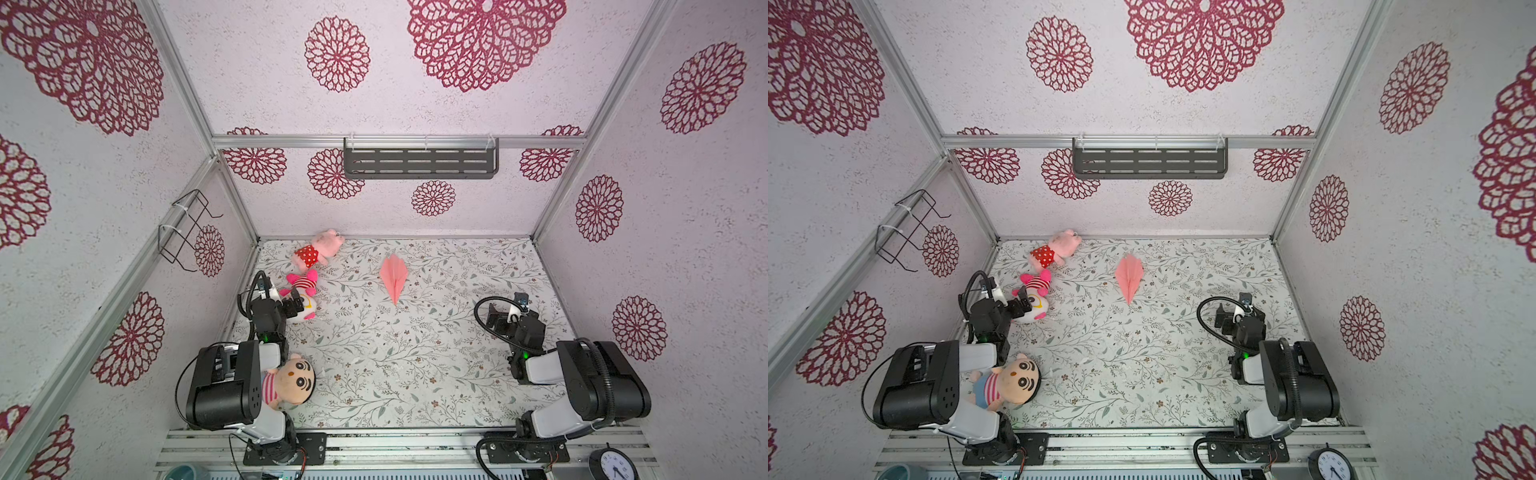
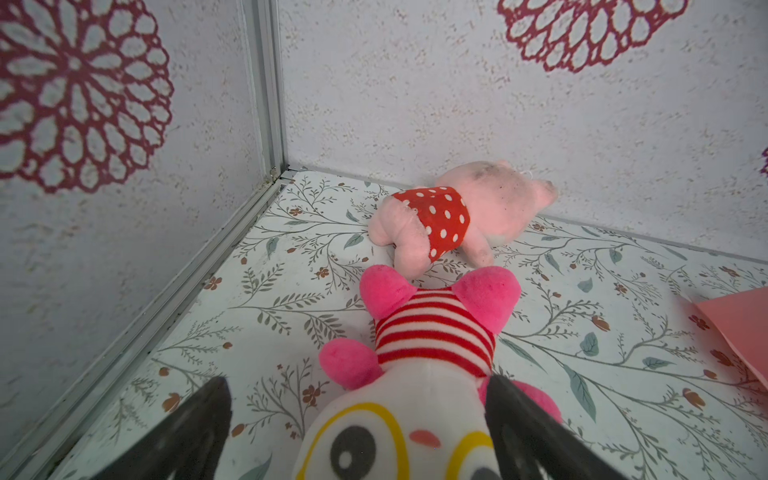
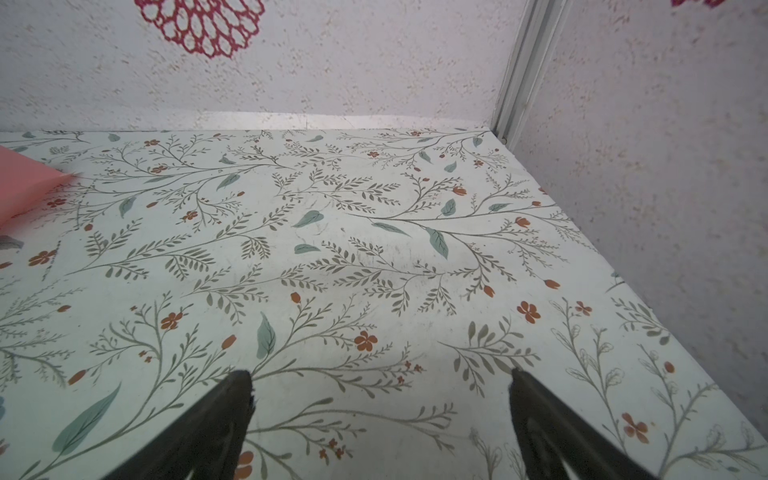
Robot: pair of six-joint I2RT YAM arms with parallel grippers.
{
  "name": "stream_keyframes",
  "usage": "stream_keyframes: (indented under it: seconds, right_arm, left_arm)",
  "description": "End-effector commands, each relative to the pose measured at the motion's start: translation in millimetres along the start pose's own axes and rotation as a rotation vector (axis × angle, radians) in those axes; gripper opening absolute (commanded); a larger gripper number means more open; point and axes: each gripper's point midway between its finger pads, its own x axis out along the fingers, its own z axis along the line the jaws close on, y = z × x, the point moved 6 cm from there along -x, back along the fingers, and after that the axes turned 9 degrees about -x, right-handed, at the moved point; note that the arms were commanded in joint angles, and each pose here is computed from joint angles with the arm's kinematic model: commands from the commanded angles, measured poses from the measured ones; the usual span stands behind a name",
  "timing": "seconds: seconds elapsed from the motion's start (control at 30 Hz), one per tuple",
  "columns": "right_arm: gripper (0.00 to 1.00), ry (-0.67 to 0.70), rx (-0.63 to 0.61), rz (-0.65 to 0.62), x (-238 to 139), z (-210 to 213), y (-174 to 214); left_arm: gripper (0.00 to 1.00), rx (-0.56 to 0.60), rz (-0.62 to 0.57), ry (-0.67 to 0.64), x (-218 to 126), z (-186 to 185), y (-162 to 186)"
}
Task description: Fold a paper plane with a square sheet of paper (pick it up from the middle)
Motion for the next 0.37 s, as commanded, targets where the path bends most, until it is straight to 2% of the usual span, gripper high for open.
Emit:
stream_keyframes:
  seconds: [0.0, 0.33]
  right_arm:
    - [0.99, 0.009, 0.013, -0.076, 3.5, -3.5, -18.3]
    - [0.99, 0.011, 0.014, -0.074, 3.0, -3.7, -17.6]
  left_arm:
    - [0.97, 0.033, 0.01, -0.007, 0.9, -1.2, 2.9]
    - [0.97, 0.031, 0.018, -0.01, 2.2, -0.5, 3.4]
